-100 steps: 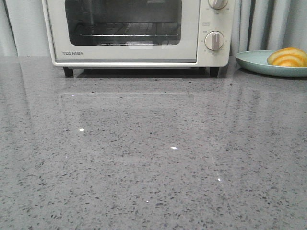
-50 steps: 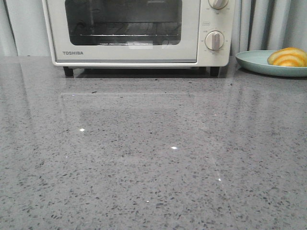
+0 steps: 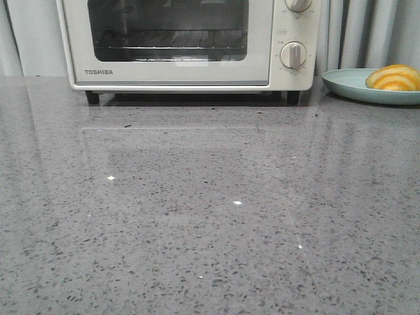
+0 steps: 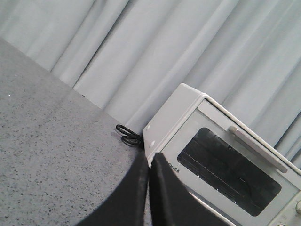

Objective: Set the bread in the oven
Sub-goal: 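Move the left gripper up to the toaster oven door handle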

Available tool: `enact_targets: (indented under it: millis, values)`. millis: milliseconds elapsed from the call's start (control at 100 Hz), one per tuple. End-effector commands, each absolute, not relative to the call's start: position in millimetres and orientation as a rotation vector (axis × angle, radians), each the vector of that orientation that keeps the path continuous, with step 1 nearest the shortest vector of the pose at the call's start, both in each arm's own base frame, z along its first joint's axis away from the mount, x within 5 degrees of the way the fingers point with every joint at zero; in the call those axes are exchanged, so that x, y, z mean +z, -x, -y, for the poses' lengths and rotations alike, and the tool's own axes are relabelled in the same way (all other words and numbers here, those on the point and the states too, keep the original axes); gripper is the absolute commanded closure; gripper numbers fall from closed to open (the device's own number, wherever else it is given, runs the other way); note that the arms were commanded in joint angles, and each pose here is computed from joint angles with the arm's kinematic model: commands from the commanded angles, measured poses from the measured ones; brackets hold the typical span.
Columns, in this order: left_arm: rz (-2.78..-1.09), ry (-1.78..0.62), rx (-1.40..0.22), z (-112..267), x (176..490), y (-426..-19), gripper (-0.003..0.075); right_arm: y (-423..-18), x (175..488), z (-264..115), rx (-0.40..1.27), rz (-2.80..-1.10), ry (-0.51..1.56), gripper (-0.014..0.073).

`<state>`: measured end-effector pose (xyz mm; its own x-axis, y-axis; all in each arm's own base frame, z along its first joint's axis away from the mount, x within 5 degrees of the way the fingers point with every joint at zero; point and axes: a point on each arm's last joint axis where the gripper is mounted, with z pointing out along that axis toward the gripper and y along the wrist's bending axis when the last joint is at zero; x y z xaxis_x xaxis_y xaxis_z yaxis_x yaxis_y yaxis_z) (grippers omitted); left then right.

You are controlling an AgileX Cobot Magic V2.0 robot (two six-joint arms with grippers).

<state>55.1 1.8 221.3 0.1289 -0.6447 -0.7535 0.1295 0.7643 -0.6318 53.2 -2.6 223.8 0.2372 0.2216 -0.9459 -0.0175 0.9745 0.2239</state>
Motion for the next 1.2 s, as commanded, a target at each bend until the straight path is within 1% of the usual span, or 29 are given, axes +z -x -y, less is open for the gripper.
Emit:
enact_targets:
  millis: [0, 90, 150, 220, 340, 440, 460, 510, 620, 720, 840, 960, 1080, 1190]
  values:
    - [-1.288, 0.457, -0.615, -2, 232, -51, 0.0742, -50, 235, 5, 0.261, -1.238, -0.274, 0.0643]
    - [-1.405, 0.331, -0.609, 8, 249, -52, 0.0742, -49, 253, 4, 0.269, -1.247, -0.266, 0.0643]
    - [-1.489, 0.237, -0.57, 13, 262, -56, 0.0742, -52, 262, 2, 0.272, -1.33, -0.256, 0.0643]
    - [-1.532, 0.152, -0.523, 16, 283, -64, 0.0741, -57, 275, 0, 0.266, -1.417, -0.245, 0.0643]
    - [-1.575, -0.048, -0.417, 27, 320, -89, 0.0741, -71, 299, 0, 0.247, -1.49, -0.232, 0.0643]
    - [-1.592, -0.161, -0.406, 42, 350, -115, 0.0741, -84, 311, 0, 0.243, -1.524, -0.235, 0.0643]
    - [-1.606, -0.177, -0.412, 46, 352, -122, 0.0741, -86, 313, 0, 0.243, -1.529, -0.236, 0.0643]
    - [-1.6, -0.209, -0.428, 56, 367, -135, 0.0741, -90, 316, 0, 0.243, -1.549, -0.238, 0.0643]
    - [-1.605, -0.308, -0.435, 81, 388, -165, 0.0741, -95, 318, -1, 0.246, -1.608, -0.238, 0.0643]
    - [-1.59, -0.329, -0.452, 98, 410, -191, 0.0741, -95, 315, -2, 0.248, -1.641, -0.238, 0.0643]
    - [-1.6, -0.329, -0.452, 115, 421, -224, 0.0741, -95, 313, -2, 0.247, -1.662, -0.237, 0.0643]
    - [-1.612, -0.331, -0.449, 129, 426, -254, 0.0741, -95, 313, -2, 0.249, -1.662, -0.238, 0.0643]
    - [-1.628, -0.334, -0.448, 141, 425, -278, 0.0741, -95, 313, -2, 0.252, -1.663, -0.234, 0.0643]
    - [-1.654, -0.339, -0.444, 150, 418, -297, 0.0741, -95, 313, -4, 0.262, -1.665, -0.224, 0.0643]
